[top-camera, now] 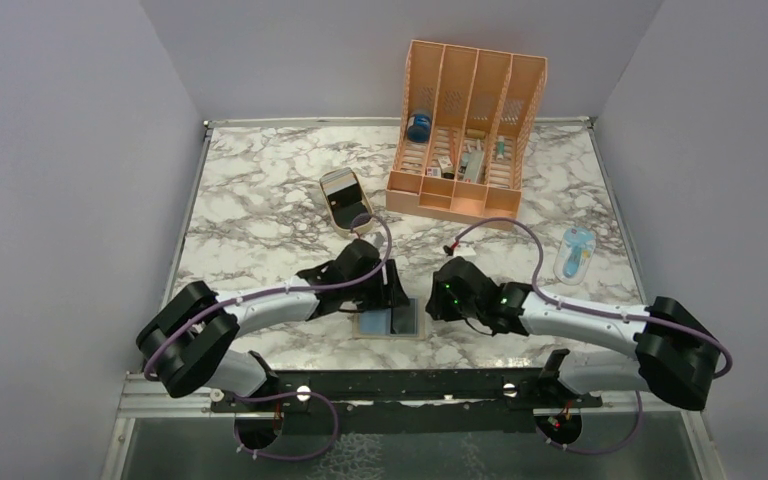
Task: Put the credit cards into the card holder
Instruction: Insert the credit card into the card holder, then pick up the credit card from the storage box.
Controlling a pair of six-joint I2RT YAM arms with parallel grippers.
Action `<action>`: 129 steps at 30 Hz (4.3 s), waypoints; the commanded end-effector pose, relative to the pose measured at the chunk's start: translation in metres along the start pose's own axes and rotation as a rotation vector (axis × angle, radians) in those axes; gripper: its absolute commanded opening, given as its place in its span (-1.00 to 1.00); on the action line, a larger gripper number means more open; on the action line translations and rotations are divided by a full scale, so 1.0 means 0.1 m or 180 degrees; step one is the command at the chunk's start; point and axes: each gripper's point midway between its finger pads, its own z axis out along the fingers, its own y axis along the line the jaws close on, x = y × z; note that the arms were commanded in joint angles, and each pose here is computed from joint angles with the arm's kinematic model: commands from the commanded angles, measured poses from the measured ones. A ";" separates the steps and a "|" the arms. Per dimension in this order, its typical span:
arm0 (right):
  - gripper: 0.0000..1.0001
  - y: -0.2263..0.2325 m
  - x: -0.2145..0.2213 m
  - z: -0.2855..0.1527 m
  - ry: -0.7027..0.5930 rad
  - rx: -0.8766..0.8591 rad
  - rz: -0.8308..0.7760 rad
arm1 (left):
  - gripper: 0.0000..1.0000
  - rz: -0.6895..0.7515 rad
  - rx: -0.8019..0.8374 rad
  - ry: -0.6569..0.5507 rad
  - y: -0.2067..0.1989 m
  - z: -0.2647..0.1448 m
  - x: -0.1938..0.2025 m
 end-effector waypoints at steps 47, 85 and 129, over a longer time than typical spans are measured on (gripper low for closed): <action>-0.27 0.08 -0.50 -0.48 -0.0657 -0.0220 -0.0347 | 0.24 0.2993 -0.2062 -0.0322 1.14 -0.16 -3.38; -0.27 -0.04 -0.40 -0.46 -0.0618 -0.0119 -0.0322 | -0.45 0.3151 -0.2413 -0.0317 1.16 -0.26 -3.47; -0.28 0.51 -0.56 -0.84 -0.0723 -0.1060 0.0164 | -1.00 0.1902 -0.1579 -0.0687 0.15 -0.91 -2.70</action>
